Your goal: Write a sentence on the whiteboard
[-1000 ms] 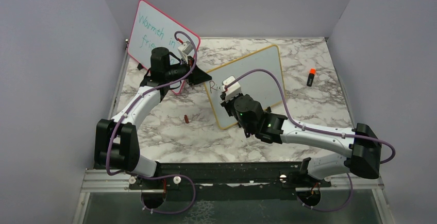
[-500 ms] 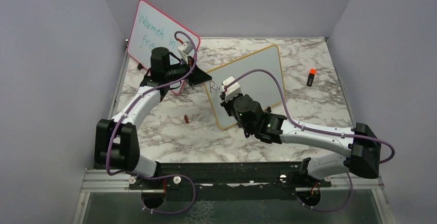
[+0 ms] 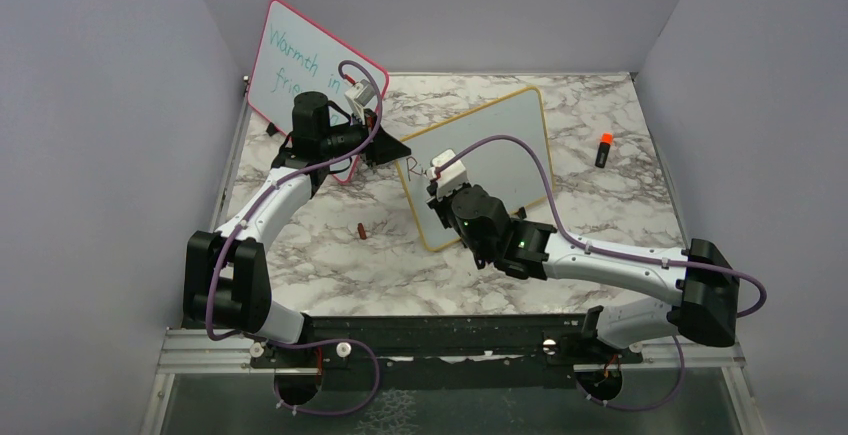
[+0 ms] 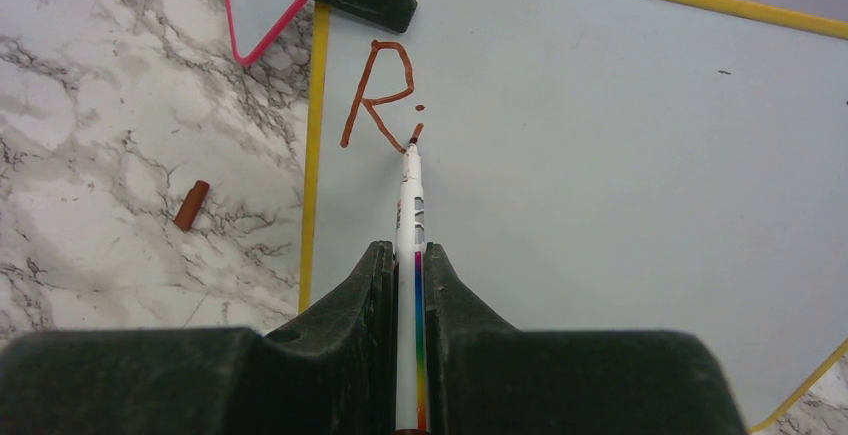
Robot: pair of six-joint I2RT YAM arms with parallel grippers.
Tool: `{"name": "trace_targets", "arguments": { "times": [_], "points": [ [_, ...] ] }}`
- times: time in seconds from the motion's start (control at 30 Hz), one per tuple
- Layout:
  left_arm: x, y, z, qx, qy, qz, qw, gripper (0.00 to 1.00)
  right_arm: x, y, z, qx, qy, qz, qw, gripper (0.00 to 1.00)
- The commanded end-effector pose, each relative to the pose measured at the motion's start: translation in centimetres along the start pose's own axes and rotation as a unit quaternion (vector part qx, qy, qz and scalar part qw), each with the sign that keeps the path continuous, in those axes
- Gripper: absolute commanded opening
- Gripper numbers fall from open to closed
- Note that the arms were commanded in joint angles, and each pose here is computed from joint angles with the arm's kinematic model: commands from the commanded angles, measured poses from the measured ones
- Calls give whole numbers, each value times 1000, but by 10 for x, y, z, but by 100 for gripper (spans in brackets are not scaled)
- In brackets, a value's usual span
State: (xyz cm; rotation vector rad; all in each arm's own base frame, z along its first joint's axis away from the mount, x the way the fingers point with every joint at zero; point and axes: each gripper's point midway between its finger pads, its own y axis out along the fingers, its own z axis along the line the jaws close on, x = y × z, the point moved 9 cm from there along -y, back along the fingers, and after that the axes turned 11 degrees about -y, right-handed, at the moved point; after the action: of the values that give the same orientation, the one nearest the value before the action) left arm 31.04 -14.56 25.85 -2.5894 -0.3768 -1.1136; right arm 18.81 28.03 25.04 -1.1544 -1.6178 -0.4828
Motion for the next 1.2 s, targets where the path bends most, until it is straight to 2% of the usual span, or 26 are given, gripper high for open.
{"name": "trace_targets", "arguments": {
  "times": [0.0, 0.53, 1.0, 1.17],
  "points": [
    [-14, 3, 4, 1, -16, 25, 1000, 0, -6, -2, -1, 2, -1, 18, 1000, 0],
    [-14, 3, 5, 1, -15, 25, 1000, 0, -8, -7, -3, 5, 0, 21, 1000, 1],
    [-14, 3, 4, 2, -15, 24, 1000, 0, 13, -14, -16, -15, 31, -37, 999, 1],
    [-15, 3, 4, 0, -15, 25, 1000, 0, 12, -8, -18, -27, 31, -38, 998, 1]
  ]
}}
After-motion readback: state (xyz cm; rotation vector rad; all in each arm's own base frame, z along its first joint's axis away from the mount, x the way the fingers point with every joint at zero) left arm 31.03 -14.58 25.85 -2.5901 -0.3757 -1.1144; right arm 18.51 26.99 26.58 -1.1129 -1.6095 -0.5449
